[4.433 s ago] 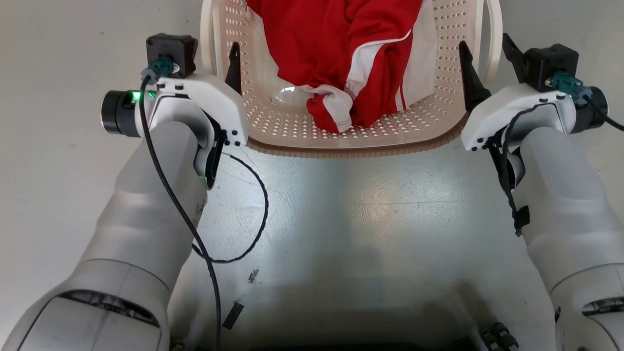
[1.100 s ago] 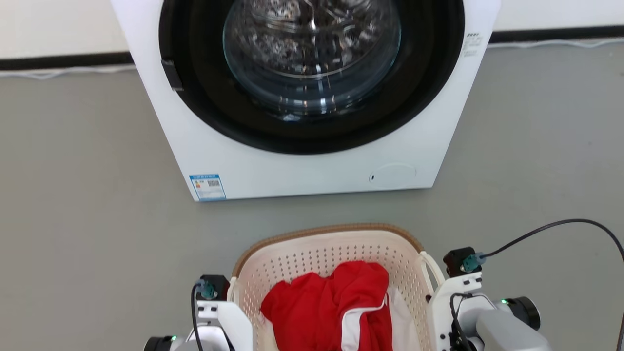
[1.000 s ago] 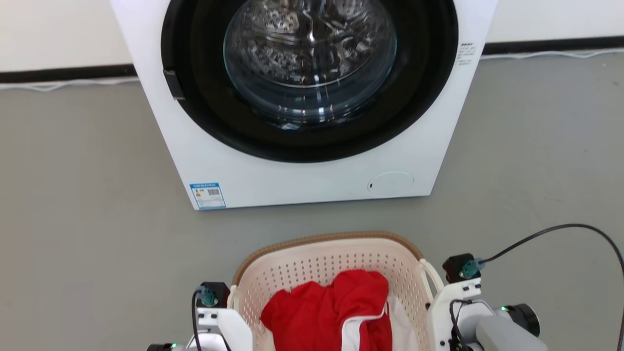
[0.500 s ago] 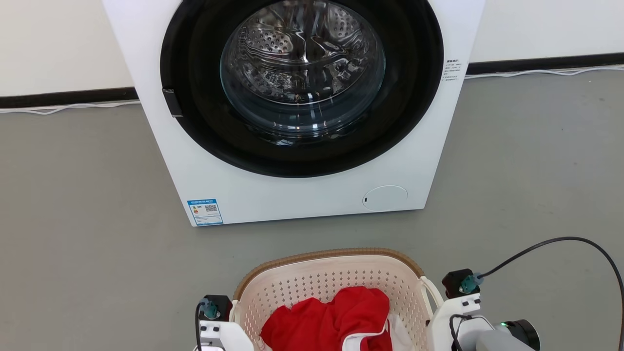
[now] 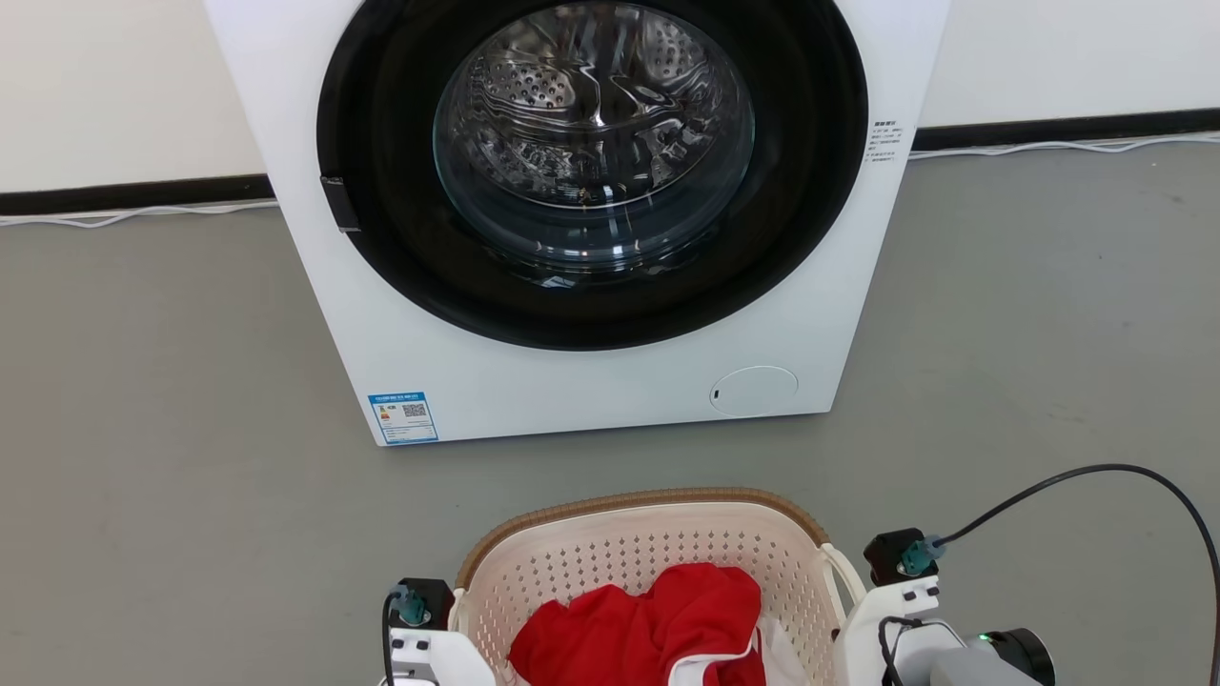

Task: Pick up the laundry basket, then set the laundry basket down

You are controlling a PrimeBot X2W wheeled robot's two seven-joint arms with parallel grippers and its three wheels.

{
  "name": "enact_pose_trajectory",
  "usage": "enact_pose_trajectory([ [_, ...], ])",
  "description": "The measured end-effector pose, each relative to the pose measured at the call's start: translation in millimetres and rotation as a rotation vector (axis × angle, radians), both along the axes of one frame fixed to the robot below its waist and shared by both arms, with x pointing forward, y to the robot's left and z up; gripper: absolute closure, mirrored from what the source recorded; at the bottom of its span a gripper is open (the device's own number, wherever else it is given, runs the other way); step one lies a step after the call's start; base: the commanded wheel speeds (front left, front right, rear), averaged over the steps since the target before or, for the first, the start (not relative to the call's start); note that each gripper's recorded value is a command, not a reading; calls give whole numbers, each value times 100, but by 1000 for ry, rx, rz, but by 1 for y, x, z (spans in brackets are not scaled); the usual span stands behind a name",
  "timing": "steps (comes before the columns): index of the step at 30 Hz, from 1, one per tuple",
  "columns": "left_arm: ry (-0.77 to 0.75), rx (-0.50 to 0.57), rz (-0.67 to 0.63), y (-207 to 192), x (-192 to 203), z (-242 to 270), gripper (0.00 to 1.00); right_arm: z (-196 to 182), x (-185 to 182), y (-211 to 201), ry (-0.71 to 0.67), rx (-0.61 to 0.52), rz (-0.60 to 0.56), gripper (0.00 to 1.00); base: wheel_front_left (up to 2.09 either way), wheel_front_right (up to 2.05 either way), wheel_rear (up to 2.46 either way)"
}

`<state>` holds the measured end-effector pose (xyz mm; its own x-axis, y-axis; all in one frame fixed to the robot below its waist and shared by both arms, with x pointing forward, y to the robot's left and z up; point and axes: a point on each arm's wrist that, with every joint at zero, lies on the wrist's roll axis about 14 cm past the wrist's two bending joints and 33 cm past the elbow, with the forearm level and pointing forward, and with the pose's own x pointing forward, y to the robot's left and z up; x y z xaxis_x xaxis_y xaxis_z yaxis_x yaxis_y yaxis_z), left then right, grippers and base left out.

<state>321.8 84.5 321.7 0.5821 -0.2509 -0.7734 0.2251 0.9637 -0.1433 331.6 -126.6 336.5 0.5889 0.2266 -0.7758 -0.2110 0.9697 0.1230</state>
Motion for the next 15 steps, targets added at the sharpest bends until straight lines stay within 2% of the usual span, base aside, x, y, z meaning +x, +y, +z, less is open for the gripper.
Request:
enact_pose_trajectory([
  [15,1,-2,1,0,-2,0,100,0,-2,2,6,5,2,100,0,0,0],
])
